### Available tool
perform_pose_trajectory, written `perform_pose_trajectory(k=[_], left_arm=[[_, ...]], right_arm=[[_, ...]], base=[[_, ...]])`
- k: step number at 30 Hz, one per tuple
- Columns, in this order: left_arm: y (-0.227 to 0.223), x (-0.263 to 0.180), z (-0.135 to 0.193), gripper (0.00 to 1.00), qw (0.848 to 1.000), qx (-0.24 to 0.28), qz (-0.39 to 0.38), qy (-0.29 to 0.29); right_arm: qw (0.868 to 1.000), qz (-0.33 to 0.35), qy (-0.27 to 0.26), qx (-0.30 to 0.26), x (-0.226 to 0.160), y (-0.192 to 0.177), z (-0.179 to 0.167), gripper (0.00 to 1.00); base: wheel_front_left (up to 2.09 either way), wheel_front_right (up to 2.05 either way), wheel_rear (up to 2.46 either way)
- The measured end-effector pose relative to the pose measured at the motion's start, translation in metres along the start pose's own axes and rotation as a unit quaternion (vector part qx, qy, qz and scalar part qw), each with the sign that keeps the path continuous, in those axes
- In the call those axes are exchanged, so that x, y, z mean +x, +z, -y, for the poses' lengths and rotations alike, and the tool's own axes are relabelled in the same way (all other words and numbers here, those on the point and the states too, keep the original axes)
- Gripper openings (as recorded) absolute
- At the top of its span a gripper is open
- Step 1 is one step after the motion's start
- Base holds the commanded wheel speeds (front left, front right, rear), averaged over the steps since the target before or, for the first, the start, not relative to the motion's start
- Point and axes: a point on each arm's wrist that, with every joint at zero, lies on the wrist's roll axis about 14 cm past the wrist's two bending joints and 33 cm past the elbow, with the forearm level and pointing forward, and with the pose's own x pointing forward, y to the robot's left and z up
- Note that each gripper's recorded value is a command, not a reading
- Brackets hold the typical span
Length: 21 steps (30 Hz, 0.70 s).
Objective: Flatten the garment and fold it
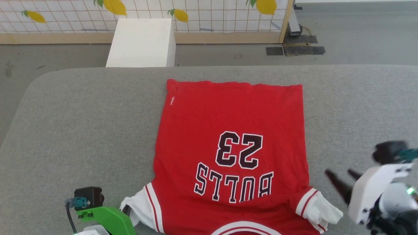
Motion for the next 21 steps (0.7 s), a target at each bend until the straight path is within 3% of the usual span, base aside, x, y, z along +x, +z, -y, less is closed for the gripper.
perform_pose_trajectory(k=[6, 9, 13, 21], left_arm=[[0.012, -0.002, 0.008, 0.00, 1.000, -0.004, 0.017, -0.008], [0.017, 0.000, 0.010, 0.00, 1.000, -0.006, 0.022, -0.011], [0.022, 0.005, 0.011, 0.00, 1.000, -0.008, 0.023, -0.013], [0.030, 0.018, 0.009, 0.00, 1.000, -0.013, 0.021, -0.012]], right_arm=[[0.990, 0.132, -0.031, 0.026, -0.010, 0.079, 0.021, 1.00], [0.987, 0.152, -0.049, 0.020, 0.003, 0.106, 0.028, 1.00], [0.989, 0.133, -0.066, 0.001, 0.038, 0.124, 0.031, 1.00], [0.992, 0.021, -0.107, -0.060, 0.119, 0.132, 0.040, 1.00]], base=[[0.00, 0.00, 0.00], [0.00, 0.00, 0.00], [0.00, 0.00, 0.00], [0.00, 0.00, 0.00]])
